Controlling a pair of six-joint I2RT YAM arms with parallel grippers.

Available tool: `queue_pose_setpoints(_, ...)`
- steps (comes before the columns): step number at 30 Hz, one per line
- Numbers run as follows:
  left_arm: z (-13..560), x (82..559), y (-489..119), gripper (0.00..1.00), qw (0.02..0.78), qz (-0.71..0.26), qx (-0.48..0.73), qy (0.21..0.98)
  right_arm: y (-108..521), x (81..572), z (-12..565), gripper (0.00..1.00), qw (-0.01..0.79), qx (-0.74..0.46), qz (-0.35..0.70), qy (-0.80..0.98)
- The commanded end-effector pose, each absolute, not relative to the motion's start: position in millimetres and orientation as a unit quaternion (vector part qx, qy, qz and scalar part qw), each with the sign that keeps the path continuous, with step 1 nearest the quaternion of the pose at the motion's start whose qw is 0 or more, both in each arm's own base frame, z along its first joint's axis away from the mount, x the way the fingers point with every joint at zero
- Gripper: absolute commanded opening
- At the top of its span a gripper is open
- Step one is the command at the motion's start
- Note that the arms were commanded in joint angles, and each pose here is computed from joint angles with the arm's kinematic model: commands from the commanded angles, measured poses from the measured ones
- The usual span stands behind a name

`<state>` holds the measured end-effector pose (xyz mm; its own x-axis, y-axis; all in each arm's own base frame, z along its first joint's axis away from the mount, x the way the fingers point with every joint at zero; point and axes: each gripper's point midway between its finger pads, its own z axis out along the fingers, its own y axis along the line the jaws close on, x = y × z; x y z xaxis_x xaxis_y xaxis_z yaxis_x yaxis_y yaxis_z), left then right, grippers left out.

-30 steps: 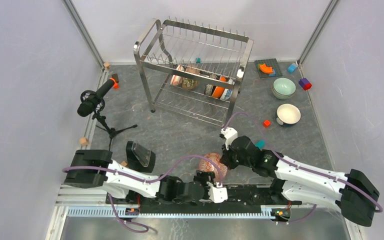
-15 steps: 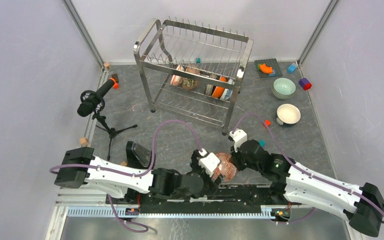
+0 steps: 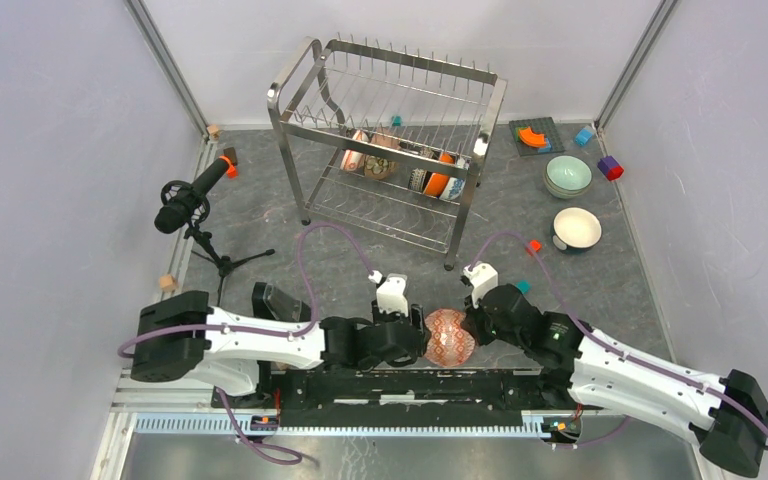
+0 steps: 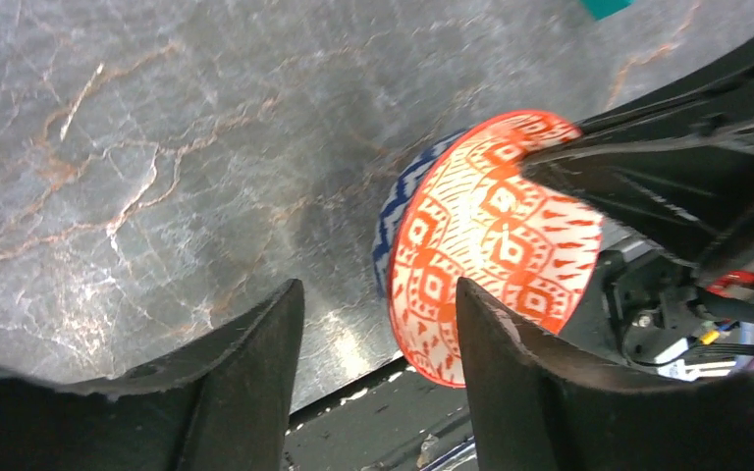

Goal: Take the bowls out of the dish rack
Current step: Place the bowl at the center of the board.

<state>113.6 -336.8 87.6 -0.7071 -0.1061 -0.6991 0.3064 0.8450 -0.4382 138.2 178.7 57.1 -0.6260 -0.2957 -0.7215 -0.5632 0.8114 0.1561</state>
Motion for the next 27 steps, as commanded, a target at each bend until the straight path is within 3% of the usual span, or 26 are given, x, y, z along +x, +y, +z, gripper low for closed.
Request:
queue_pose_setpoints(1, 86.1, 114.2, -343.1, 0.61, 0.359, -0.258, 0.015, 0.897, 194.1, 150.4, 81.4, 0.00, 0.400, -0.206, 0.226, 0.864)
queue_pose_setpoints(5, 80.1, 116.4, -340.4, 0.58, 0.361, -0.235, 0.019, 0.902, 195.2, 150.6, 85.8, 0.00, 0.403, -0.201, 0.232, 0.862)
queue_pose_setpoints(10, 74.4, 116.2, -340.8, 0.39, 0.361, -0.230, 0.024, 0.904, 196.7, 148.8, 86.1, 0.00, 0.399, -0.200, 0.238, 0.862)
queue_pose_setpoints(16, 71.4, 115.7, -347.9, 0.29, 0.360, -0.227, 0.043, 0.904, 199.5, 147.5, 84.3, 0.00, 0.395, -0.198, 0.246, 0.863)
queue_pose_setpoints(20, 68.6, 114.7, -352.7, 0.02, 0.357, -0.228, 0.049, 0.905, 199.4, 145.9, 80.6, 0.02, 0.389, -0.202, 0.244, 0.865)
queue_pose_setpoints(27, 70.1, 116.0, -354.5, 0.02, 0.358, -0.232, 0.035, 0.904, 188.9, 144.0, 63.4, 0.18, 0.372, -0.215, 0.210, 0.878)
